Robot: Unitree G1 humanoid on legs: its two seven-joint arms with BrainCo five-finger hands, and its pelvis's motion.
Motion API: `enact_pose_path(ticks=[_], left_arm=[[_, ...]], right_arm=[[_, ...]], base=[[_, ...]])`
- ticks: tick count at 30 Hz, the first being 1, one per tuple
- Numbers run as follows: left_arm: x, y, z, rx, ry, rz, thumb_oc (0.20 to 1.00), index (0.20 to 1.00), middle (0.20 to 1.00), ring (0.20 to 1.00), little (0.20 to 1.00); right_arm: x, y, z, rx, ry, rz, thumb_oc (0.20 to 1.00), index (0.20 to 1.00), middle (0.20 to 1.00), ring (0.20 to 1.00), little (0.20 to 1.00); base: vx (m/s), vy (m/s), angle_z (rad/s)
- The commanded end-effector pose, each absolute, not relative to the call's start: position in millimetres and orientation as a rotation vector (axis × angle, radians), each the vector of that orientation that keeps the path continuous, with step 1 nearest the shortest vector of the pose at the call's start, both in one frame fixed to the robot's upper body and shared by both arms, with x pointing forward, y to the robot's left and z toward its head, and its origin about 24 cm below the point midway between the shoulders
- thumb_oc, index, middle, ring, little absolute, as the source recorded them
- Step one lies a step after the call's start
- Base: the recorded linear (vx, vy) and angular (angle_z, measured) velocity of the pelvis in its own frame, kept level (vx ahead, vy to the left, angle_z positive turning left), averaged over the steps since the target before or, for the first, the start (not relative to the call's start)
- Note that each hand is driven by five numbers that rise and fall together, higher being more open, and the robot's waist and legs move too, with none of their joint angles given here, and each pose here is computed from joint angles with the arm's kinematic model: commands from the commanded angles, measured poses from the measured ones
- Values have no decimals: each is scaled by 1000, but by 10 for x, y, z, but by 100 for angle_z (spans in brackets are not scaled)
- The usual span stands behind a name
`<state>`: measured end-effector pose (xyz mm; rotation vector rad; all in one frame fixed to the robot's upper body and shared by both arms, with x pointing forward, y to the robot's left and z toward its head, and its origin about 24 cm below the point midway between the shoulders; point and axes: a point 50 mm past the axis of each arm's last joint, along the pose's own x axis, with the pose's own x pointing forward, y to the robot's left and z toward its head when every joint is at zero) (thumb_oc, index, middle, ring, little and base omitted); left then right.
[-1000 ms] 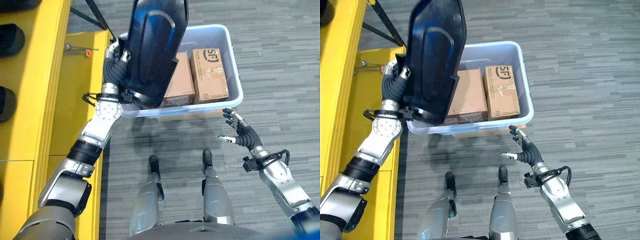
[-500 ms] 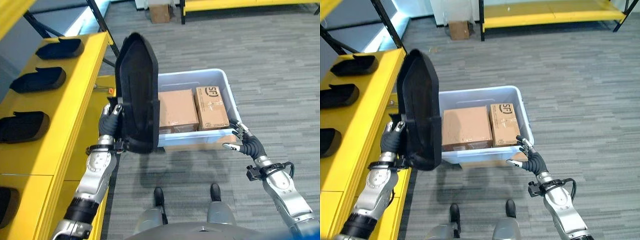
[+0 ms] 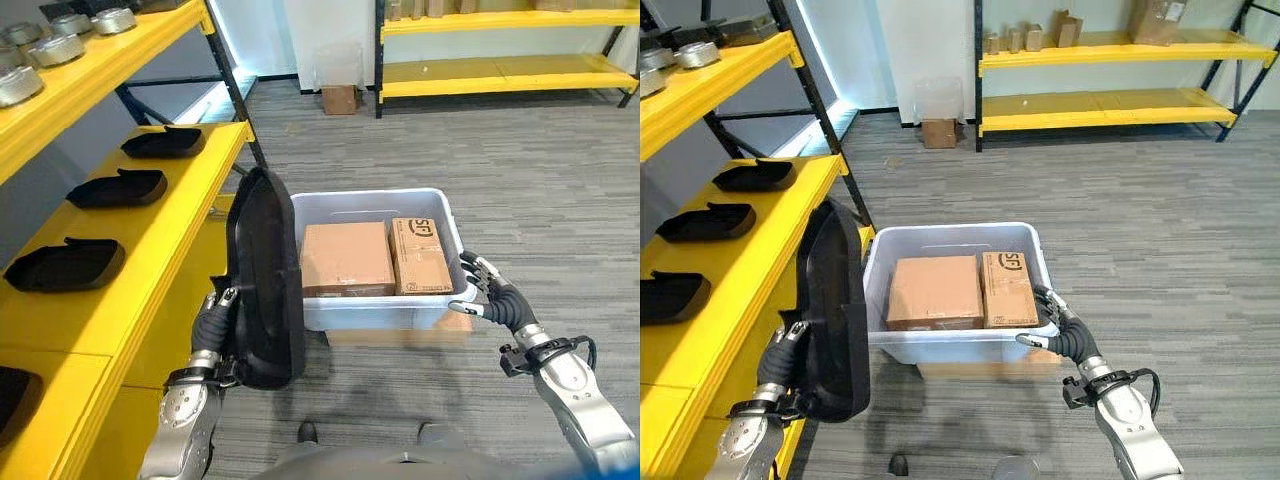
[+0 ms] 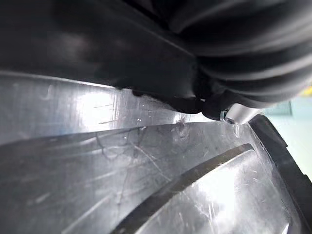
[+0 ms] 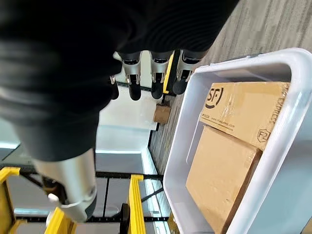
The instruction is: Move parts from the plastic box to the shelf.
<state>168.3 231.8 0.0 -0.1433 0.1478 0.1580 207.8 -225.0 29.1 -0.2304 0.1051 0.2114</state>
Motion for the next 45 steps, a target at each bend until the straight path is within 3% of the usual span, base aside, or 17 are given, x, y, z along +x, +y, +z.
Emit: enact_pose_path(ticks=[1,17,33,45], left_arm=[[1813,2437,419,-169,-68,141,200,200,200,200,200],[2029,2214,568,-162,-134,7,200,200,200,200,200],[1972,2410,812,56,-215,65,200,200,200,200,200],[2024,2234,824,44,-259,33,200,200,200,200,200]], right_arm=[[2149,-2303,544,-254,-21,219,1000,1000,1000,1000,1000],[2061,-2466,441,-179,4,49,1000,1000,1000,1000,1000],[2166,-1944,357,-3,4,202,1000,1000,1000,1000,1000],[2161,-1882,332,28,21,263,1000,1000,1000,1000,1000]], base=[[-260,-190,72],[-89,81,88],[29,217,32],[42,1,44]])
